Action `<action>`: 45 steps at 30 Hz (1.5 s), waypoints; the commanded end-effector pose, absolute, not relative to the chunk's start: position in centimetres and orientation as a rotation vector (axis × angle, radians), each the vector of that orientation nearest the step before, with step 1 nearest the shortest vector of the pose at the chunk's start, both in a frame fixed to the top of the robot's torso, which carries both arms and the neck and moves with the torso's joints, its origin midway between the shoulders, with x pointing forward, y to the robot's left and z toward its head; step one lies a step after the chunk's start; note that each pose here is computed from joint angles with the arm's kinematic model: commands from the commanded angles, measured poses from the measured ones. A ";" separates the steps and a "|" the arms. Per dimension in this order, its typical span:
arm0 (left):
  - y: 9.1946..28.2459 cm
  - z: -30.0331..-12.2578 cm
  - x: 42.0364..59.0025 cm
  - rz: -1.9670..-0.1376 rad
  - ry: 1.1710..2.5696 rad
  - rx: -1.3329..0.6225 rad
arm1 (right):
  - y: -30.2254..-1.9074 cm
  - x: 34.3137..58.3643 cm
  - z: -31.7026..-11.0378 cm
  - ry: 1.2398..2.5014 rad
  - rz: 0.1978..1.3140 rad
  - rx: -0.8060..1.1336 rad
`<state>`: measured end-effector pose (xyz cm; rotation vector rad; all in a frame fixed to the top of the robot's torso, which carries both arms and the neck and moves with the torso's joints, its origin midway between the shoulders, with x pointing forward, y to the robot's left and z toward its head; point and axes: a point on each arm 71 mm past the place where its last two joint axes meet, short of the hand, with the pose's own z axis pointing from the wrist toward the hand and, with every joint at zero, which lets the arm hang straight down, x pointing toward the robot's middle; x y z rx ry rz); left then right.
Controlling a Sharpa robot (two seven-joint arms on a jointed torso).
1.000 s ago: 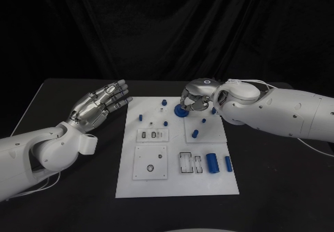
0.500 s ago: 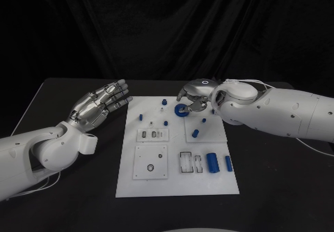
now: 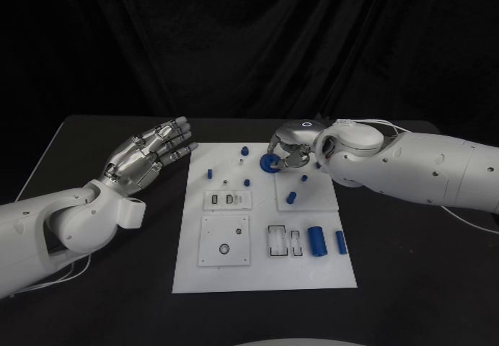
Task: Assemble the parts on the task board
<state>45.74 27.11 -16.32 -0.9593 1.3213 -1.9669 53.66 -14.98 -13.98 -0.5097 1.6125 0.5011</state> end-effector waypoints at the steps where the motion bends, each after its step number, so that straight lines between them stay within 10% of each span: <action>1: 27.4 -15.3 45.6 -2.056 1.140 -0.891 | -15.1 53.8 -14.4 1.634 0.472 -0.507; 45: 27.4 -15.5 45.7 -2.055 1.153 -0.896 | -11.1 52.9 -12.4 1.434 0.683 -0.568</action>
